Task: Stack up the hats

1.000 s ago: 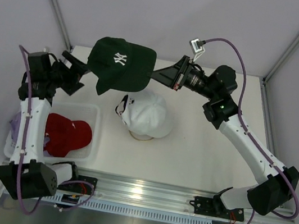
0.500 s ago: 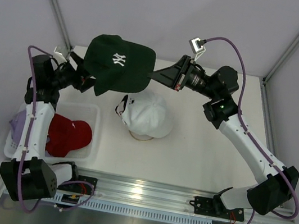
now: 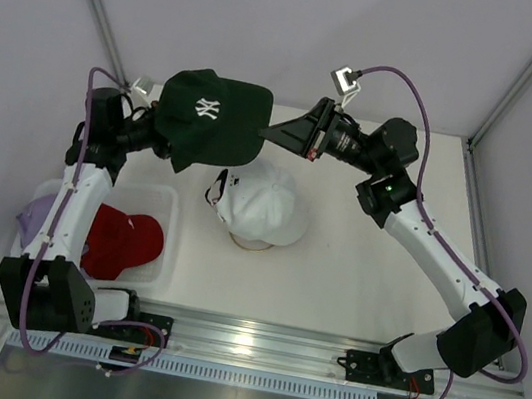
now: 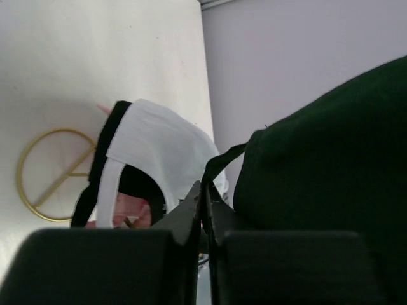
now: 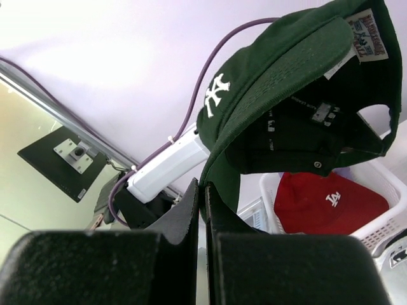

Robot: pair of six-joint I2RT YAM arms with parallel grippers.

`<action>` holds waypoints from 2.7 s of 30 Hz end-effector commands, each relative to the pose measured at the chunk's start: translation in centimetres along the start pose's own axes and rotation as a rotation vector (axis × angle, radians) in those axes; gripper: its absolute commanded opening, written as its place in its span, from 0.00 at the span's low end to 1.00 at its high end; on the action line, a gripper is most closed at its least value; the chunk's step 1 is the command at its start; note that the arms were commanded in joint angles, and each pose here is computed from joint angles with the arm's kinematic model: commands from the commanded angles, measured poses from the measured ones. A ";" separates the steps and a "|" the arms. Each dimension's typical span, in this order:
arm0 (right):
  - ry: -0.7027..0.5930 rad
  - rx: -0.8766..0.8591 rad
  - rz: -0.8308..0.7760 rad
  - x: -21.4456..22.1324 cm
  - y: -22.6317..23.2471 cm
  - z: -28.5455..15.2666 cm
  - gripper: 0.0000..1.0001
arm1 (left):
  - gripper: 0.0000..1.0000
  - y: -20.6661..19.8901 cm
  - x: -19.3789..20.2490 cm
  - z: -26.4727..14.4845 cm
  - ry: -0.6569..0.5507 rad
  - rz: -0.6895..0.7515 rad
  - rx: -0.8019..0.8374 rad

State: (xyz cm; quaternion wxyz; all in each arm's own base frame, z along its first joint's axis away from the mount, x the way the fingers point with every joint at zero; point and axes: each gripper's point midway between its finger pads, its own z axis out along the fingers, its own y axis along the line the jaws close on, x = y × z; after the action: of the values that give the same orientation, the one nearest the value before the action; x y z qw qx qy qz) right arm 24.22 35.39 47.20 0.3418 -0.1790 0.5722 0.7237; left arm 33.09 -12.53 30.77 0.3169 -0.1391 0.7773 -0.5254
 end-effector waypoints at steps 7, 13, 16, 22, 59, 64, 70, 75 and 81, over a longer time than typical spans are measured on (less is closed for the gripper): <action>-0.018 0.033 -0.070 0.6 1.4 -2.4 0.00 | 0.01 0.1 -3.4 -1.0 -0.155 0.188 -0.110; -0.044 0.209 -0.024 2.2 -2.6 -6.6 0.00 | 0.01 1.1 -5.4 -4.4 -0.338 0.324 -0.409; -0.104 0.285 0.024 3.0 -4.9 -9.9 0.00 | 0.01 0.4 -5.0 -4.9 -0.348 0.383 -0.475; -0.214 0.366 0.076 3.9 -7.5 -14.9 0.00 | 0.01 -1.3 -3.0 -4.1 -0.295 0.470 -0.558; -0.095 0.869 0.236 12.1 -22.6 -25.5 0.00 | 0.01 6.7 5.0 -1.5 0.004 0.500 -0.944; -0.069 0.887 0.259 12.7 -23.9 -25.6 0.00 | 0.01 9.5 5.9 -1.7 0.023 0.435 -0.951; -0.033 0.875 0.331 14.1 -26.2 -24.8 0.00 | 0.01 13.0 7.4 -1.7 0.089 0.433 -0.981; 0.024 0.848 0.317 14.1 -26.8 -22.7 0.00 | 0.01 12.3 7.0 -1.1 0.080 0.471 -0.931; -0.069 0.667 0.169 8.7 -22.7 -19.1 0.37 | 0.01 12.2 7.0 -1.0 0.086 0.493 -0.919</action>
State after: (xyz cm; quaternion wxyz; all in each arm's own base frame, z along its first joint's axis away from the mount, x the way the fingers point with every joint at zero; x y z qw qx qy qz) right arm 29.79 21.33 13.48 0.2539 0.0662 0.8347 0.4842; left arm 28.37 -10.84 17.30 0.2936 -0.0683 0.9524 -0.0451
